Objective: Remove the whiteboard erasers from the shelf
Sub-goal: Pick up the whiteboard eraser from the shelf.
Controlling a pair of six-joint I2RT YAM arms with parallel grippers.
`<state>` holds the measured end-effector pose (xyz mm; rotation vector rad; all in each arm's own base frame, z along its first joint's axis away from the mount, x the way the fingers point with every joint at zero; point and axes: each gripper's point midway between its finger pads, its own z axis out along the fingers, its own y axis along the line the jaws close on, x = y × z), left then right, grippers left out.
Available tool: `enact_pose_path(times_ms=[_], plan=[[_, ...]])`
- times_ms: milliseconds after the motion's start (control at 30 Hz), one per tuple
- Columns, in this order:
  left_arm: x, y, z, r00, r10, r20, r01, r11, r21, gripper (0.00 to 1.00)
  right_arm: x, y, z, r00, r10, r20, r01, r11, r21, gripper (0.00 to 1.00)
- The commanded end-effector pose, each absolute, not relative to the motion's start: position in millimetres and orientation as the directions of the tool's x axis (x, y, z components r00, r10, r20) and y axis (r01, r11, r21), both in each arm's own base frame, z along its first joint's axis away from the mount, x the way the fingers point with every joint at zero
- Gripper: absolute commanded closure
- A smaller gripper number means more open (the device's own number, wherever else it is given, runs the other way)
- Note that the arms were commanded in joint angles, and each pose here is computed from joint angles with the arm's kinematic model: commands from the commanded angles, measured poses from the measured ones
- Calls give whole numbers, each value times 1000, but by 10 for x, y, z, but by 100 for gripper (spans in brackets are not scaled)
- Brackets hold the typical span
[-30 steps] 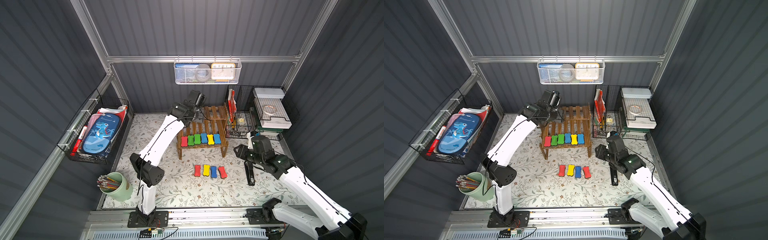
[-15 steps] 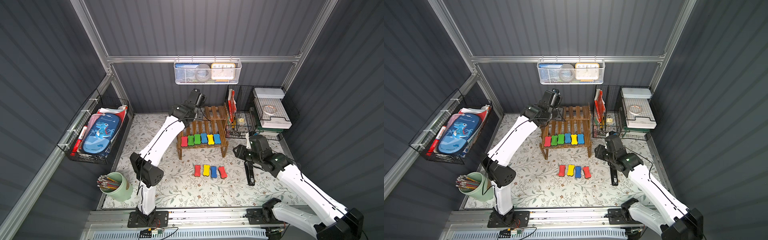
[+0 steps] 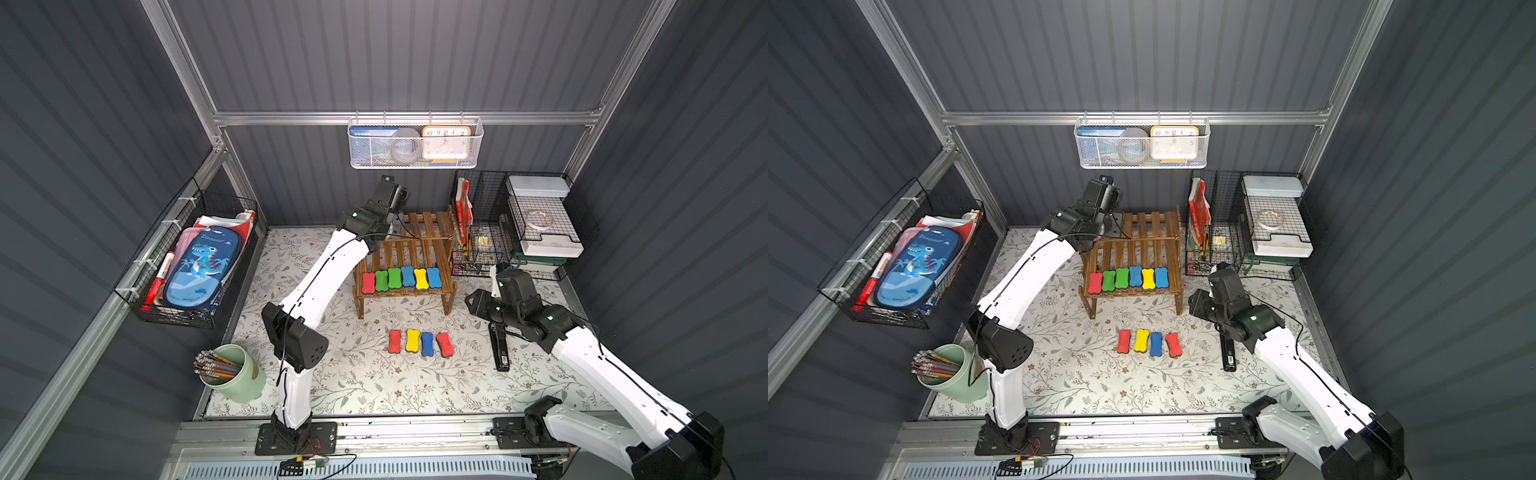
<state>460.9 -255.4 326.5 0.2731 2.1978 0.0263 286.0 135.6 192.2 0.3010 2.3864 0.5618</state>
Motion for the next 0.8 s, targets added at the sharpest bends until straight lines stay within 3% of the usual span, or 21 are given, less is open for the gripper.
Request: enact_pose_path(times_ms=[0,767], plan=[[4651,-2514,3219,-590,199,-783,165,978,124,39,2932,1346,2039,-732,357,-580,57,881,470,54],[4705,-2449,3139,-604,175,-778,116,985,131,40,2930,1329,2038,-731,359,-581,59,881,470,54]])
